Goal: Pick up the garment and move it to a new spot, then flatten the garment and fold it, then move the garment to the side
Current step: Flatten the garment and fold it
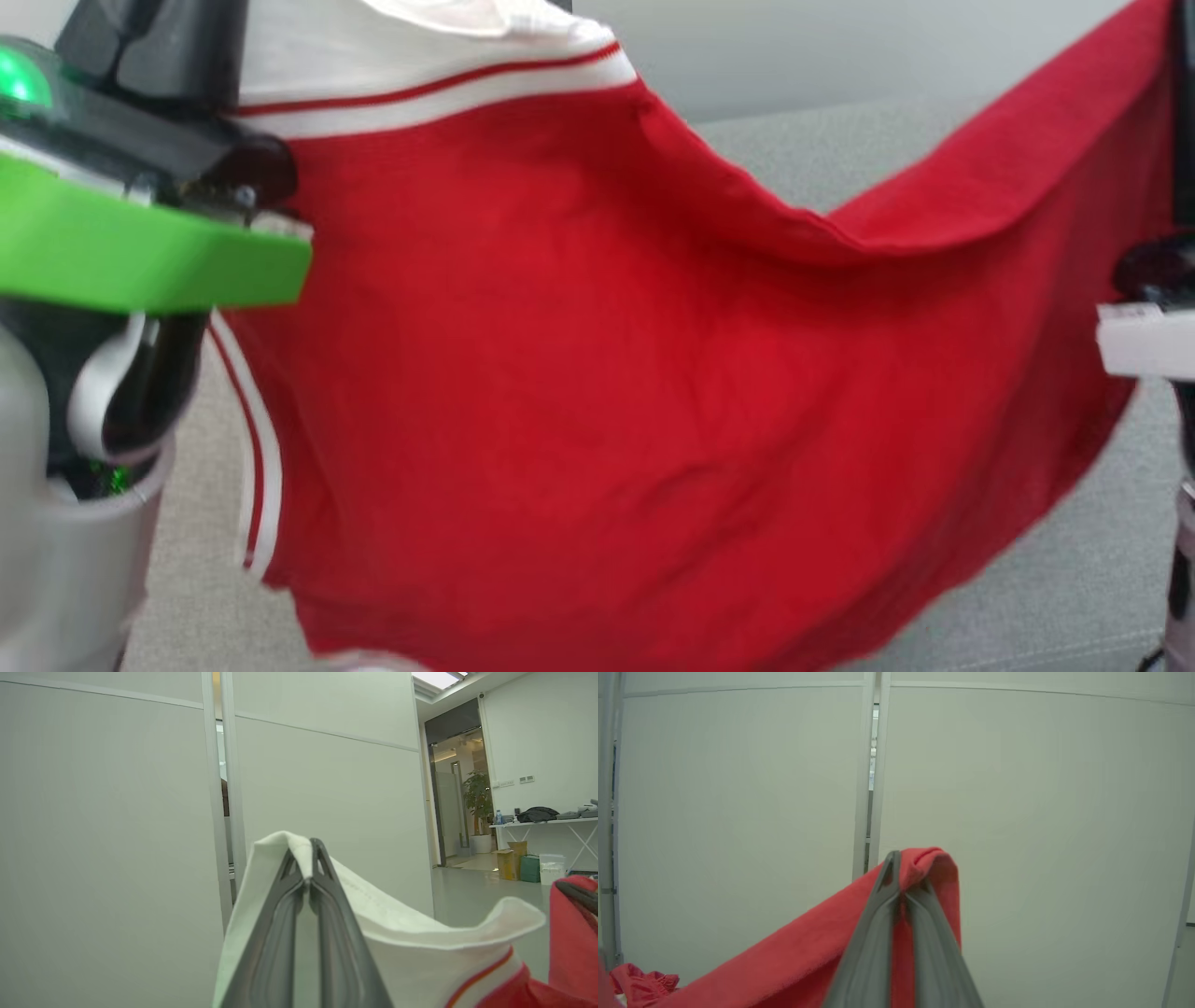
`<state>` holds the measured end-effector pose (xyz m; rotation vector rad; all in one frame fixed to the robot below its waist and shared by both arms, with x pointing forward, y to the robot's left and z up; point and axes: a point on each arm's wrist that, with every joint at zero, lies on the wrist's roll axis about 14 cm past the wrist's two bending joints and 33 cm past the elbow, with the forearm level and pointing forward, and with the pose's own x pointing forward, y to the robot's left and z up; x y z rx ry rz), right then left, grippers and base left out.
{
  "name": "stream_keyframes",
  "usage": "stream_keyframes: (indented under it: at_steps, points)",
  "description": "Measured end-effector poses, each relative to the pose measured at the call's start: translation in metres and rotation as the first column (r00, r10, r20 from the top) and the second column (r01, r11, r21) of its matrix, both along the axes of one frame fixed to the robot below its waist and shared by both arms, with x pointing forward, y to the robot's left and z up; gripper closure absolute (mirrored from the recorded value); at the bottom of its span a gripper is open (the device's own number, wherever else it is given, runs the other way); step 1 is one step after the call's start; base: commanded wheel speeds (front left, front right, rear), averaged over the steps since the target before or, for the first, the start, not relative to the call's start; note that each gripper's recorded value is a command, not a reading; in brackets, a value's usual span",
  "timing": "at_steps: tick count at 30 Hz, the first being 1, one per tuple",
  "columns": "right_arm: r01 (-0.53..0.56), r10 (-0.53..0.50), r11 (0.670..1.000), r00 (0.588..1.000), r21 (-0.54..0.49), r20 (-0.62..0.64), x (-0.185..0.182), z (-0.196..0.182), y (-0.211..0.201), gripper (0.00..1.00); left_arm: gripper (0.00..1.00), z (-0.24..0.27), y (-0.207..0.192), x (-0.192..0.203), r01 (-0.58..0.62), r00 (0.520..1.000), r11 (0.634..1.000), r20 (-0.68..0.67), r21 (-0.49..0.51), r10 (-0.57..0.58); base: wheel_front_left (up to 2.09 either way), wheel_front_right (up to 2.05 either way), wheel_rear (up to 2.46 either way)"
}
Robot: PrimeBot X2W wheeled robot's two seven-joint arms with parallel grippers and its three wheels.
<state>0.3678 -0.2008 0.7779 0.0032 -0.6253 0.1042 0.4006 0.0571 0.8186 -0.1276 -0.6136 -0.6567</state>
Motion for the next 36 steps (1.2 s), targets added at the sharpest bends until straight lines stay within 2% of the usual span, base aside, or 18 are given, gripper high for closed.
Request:
stream_keyframes:
  at_steps: [3, 7, 14, 15, 19, 23, 27, 31, 36]
  points:
    - [-0.029, 0.029, 1.000, 0.998, -0.008, -0.056, 0.036, -0.012, 0.006, 1.00, 1.00, -0.014, 0.002, 0.036, -0.036, 0.999, 0.999, -0.038, 0.039, 0.037, 0.00, 0.00, 0.00]
    - [-0.036, 0.030, 0.997, 0.995, -0.067, -0.093, 0.094, -0.017, 0.016, 1.00, 1.00, -0.019, -0.001, 0.087, -0.077, 0.996, 0.992, -0.027, 0.095, 0.080, 0.00, 0.00, 0.00]
    - [-0.013, 0.006, 0.980, 0.999, -0.200, -0.037, 0.195, 0.003, 0.043, 1.00, 1.00, 0.001, -0.005, 0.171, -0.171, 0.983, 0.979, 0.081, 0.114, 0.163, 0.00, 0.00, 0.00]
    - [-0.007, 0.001, 0.975, 1.000, -0.221, -0.030, 0.206, 0.003, 0.047, 1.00, 1.00, 0.001, -0.008, 0.179, -0.191, 0.978, 0.972, 0.111, 0.140, 0.176, 0.00, 0.00, 0.00]
    - [0.013, -0.018, 0.973, 1.000, -0.230, -0.017, 0.256, -0.004, 0.054, 1.00, 1.00, -0.015, -0.014, 0.224, -0.248, 0.963, 0.950, 0.157, 0.189, 0.220, 0.00, 0.00, 0.00]
    - [0.032, -0.053, 0.970, 0.995, -0.241, -0.080, 0.298, -0.051, 0.052, 1.00, 1.00, -0.069, -0.021, 0.265, -0.225, 0.974, 0.961, 0.053, 0.160, 0.219, 0.00, 0.00, 0.00]
    - [0.006, -0.057, 0.974, 0.974, -0.226, -0.220, 0.328, -0.128, 0.052, 1.00, 1.00, -0.134, -0.028, 0.288, -0.180, 0.979, 0.975, -0.076, 0.128, 0.190, 0.00, 0.00, 0.00]
    - [-0.014, -0.058, 0.981, 0.929, -0.192, -0.366, 0.337, -0.205, 0.049, 1.00, 1.00, -0.210, -0.024, 0.295, -0.154, 0.956, 0.980, -0.233, 0.126, 0.180, 0.00, 0.00, 0.00]
    - [-0.033, -0.041, 0.989, 0.869, -0.141, -0.493, 0.331, -0.273, 0.050, 1.00, 1.00, -0.269, -0.012, 0.284, -0.143, 0.917, 0.985, -0.361, 0.094, 0.168, 0.00, 0.00, 0.00]
